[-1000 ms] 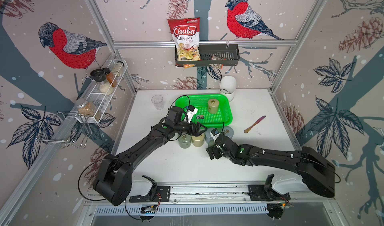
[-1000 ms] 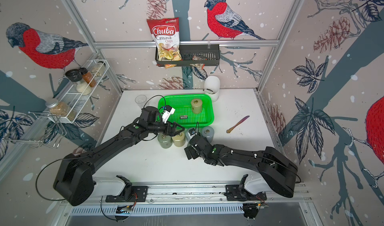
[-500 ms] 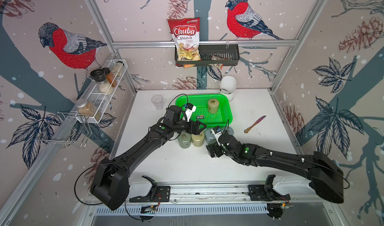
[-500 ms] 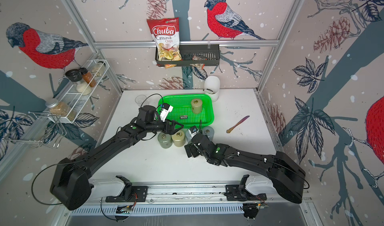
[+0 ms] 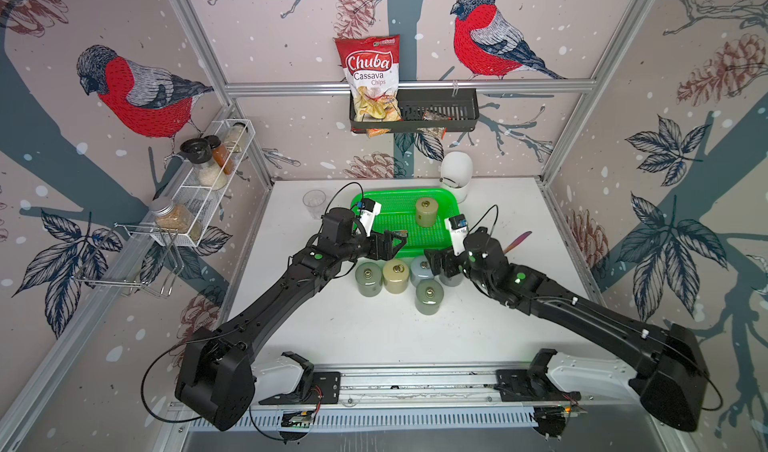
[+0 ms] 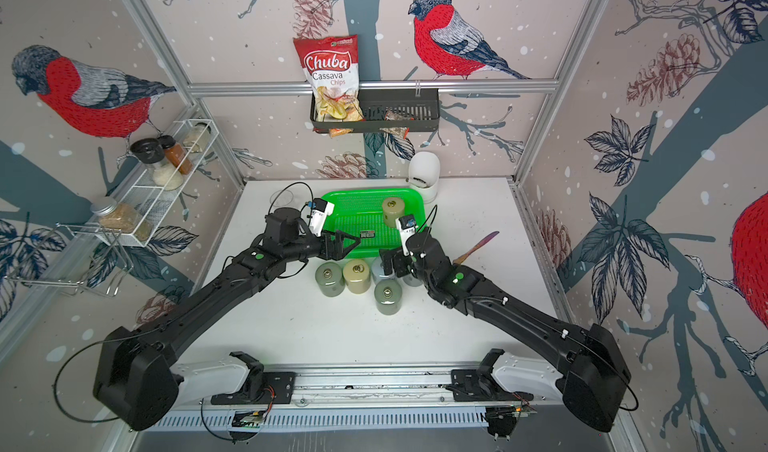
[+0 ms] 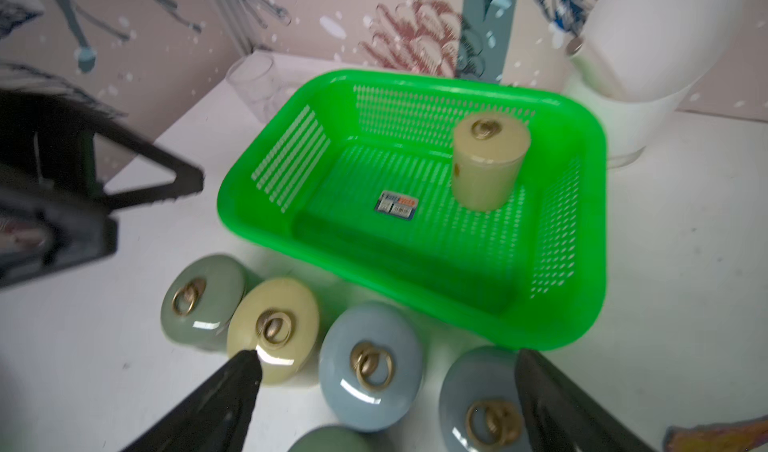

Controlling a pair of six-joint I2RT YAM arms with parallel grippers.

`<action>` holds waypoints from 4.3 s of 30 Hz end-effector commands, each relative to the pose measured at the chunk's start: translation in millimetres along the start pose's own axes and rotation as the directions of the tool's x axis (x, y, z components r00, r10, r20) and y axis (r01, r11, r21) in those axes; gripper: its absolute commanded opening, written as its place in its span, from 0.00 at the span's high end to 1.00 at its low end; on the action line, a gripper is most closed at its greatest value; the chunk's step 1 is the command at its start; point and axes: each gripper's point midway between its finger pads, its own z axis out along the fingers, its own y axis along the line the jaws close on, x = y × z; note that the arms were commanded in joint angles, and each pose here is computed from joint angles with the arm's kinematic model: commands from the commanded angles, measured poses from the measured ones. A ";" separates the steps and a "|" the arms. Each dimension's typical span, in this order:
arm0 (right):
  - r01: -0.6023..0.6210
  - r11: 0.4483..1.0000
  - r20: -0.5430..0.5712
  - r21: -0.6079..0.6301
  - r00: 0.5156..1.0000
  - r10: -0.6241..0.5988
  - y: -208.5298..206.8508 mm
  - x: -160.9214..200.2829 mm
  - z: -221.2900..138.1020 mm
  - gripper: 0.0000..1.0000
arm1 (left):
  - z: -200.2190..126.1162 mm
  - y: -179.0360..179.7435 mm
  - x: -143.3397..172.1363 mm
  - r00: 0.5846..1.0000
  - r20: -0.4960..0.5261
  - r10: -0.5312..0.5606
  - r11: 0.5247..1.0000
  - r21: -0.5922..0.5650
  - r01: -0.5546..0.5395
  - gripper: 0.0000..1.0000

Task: Take the tea canister out of the basket
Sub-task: Pick up the tea canister from the basket, then place the tea canister at the center of the board.

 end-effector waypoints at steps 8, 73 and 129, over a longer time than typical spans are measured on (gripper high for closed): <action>-0.002 0.992 -0.158 0.129 0.987 0.022 -50.3 -45.3 68.8 0.00 | -1.1 10.0 -44.1 0.991 0.125 -0.049 0.999 -0.010 0.051 0.08; -0.028 0.980 -0.389 0.197 0.915 0.105 -95.1 14.3 255.8 0.39 | 19.2 29.6 -41.0 0.996 0.069 -0.060 0.998 -0.010 0.061 0.08; 0.162 0.987 -0.126 0.015 0.979 -0.159 10.5 -52.8 -44.4 1.00 | 13.3 -51.6 -1.4 0.997 -0.031 0.069 0.969 0.239 -0.060 0.08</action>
